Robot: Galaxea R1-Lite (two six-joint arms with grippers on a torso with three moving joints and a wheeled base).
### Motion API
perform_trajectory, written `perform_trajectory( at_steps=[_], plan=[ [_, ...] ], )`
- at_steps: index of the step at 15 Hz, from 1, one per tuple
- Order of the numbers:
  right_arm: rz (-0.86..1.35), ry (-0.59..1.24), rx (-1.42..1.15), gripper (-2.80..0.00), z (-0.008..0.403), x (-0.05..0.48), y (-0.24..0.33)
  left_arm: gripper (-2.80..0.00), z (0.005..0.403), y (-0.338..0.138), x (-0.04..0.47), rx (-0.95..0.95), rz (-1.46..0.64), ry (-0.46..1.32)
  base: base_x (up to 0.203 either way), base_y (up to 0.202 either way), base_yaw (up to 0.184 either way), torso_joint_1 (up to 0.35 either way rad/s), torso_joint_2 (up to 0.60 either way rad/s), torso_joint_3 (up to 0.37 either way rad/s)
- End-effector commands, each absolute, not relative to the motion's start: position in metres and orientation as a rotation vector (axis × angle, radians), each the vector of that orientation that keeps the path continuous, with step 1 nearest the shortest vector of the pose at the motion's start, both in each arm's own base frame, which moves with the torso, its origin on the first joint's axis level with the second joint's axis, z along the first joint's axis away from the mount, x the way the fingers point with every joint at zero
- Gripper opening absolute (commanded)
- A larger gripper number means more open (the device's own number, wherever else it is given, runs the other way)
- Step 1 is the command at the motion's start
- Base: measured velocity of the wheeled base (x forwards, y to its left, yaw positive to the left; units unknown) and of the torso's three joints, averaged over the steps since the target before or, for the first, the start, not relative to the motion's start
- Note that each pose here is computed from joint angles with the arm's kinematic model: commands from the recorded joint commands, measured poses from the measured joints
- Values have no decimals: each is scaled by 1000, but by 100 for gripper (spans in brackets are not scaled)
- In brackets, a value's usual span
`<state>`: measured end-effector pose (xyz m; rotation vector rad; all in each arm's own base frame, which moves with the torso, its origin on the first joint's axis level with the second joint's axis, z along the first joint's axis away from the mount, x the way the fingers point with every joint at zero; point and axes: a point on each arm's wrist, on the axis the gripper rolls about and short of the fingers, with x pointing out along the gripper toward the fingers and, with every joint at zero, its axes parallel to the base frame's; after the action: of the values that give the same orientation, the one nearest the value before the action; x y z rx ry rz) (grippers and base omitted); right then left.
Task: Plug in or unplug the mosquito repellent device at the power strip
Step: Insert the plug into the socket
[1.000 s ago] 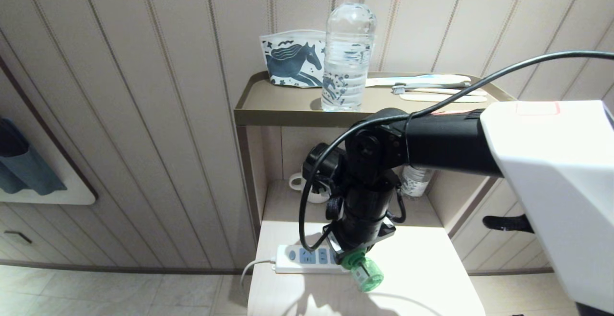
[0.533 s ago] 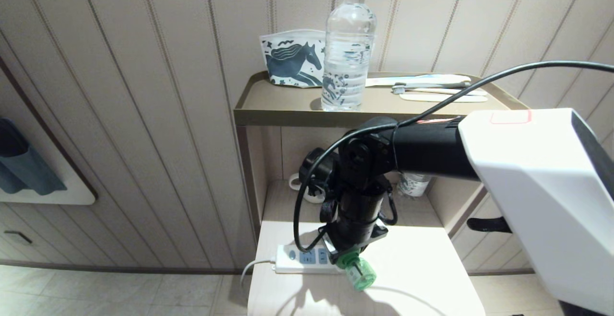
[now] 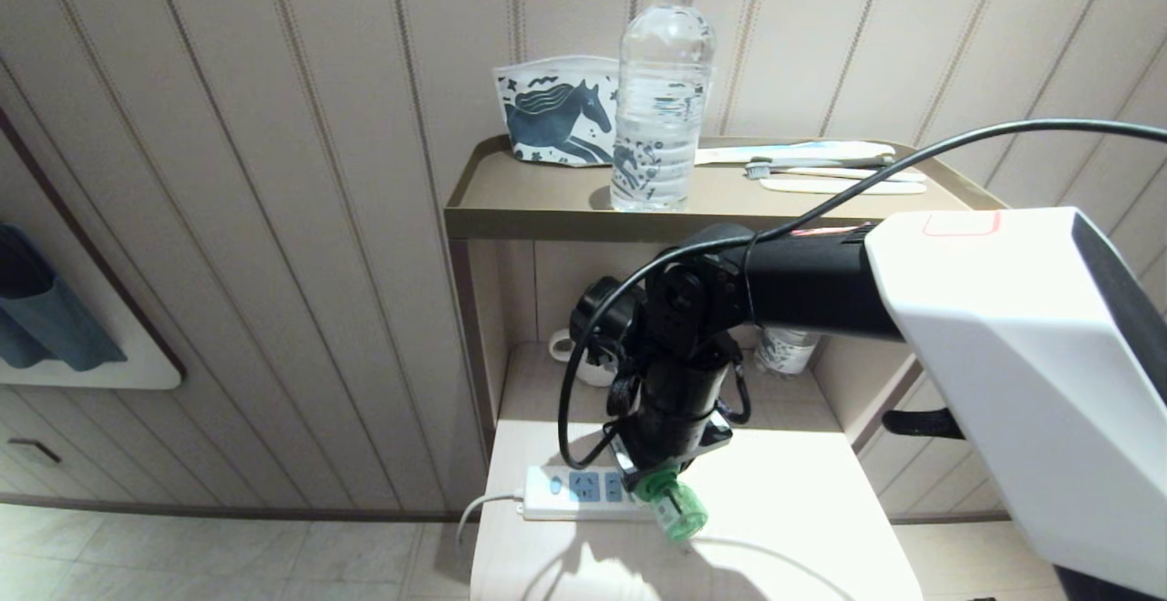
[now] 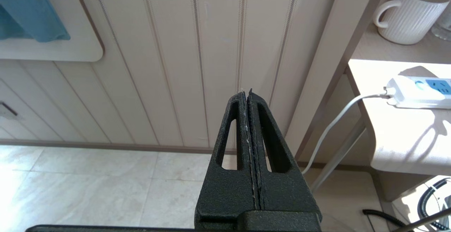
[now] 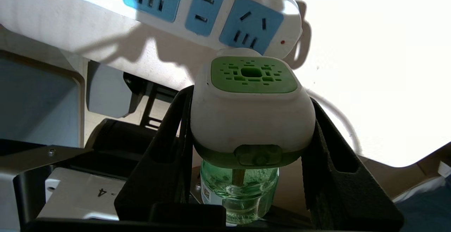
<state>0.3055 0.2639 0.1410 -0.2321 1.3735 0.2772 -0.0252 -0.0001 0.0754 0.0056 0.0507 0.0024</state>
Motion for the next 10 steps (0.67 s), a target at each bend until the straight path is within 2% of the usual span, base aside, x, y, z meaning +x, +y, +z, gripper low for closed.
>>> perform_trajectory(
  at_steps=[1, 10],
  plan=[
    [264, 1378, -221, -280, 142, 307, 261, -280, 75, 0, -25, 6, 3, 51, 0, 0, 0, 0, 0, 0],
    [234, 1263, -111, -280, 141, 318, 271, -280, 75, 0, -25, 6, 3, 51, 0, 0, 0, 0, 0, 0]
  ],
)
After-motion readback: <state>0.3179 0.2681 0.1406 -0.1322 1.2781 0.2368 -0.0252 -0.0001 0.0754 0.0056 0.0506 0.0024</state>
